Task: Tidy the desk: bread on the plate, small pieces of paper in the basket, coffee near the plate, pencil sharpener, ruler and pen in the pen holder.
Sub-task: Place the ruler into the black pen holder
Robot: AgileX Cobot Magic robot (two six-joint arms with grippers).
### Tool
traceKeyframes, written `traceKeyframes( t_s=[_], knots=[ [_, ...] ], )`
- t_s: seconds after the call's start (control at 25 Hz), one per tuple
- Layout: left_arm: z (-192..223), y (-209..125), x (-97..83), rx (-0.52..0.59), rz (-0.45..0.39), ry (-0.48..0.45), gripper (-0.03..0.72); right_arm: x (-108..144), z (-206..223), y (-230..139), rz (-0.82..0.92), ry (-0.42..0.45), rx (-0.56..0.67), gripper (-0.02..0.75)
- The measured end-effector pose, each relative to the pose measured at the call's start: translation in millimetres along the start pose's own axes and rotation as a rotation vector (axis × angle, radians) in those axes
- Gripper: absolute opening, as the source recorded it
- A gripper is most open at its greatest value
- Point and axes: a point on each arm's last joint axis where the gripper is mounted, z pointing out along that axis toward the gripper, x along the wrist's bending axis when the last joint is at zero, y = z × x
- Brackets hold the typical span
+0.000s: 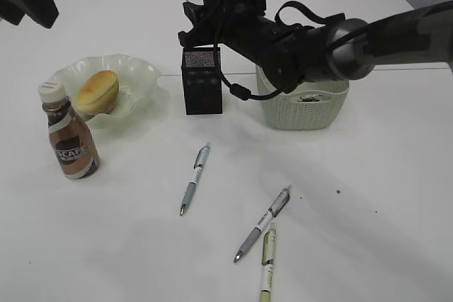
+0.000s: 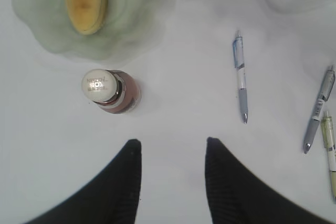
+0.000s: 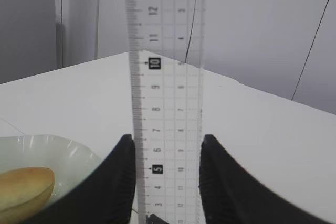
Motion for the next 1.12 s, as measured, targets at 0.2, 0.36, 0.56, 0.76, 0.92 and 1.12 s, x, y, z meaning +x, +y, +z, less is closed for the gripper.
traceKeyframes(
  t_s=[0.2, 0.36, 0.56, 0.76, 0.92, 1.12],
  knots=[
    [0, 0, 1.3, -0.003, 0.005, 0.015, 0.304, 3, 5, -18, 0.002, 0.005, 0.032, 0.265],
    [0, 0, 1.5, -0.003, 0.006, 0.017, 0.304, 4, 8, -25, 0.003, 0.006, 0.039, 0.265],
    [8, 2, 1.1, 0.016, 0.007, 0.021, 0.304, 3, 17, -29, 0.011, -0.002, 0.035, 0.265],
    [8, 2, 1.2, 0.018, 0.008, 0.024, 0.304, 4, 19, -37, 0.021, -0.005, 0.055, 0.265],
    [8, 2, 1.4, 0.017, 0.009, 0.026, 0.304, 1, 19, -39, 0.031, -0.014, 0.076, 0.265],
    [8, 2, 1.4, 0.017, 0.009, 0.026, 0.304, 0, 19, -42, 0.050, -0.019, 0.106, 0.265]
  ],
)
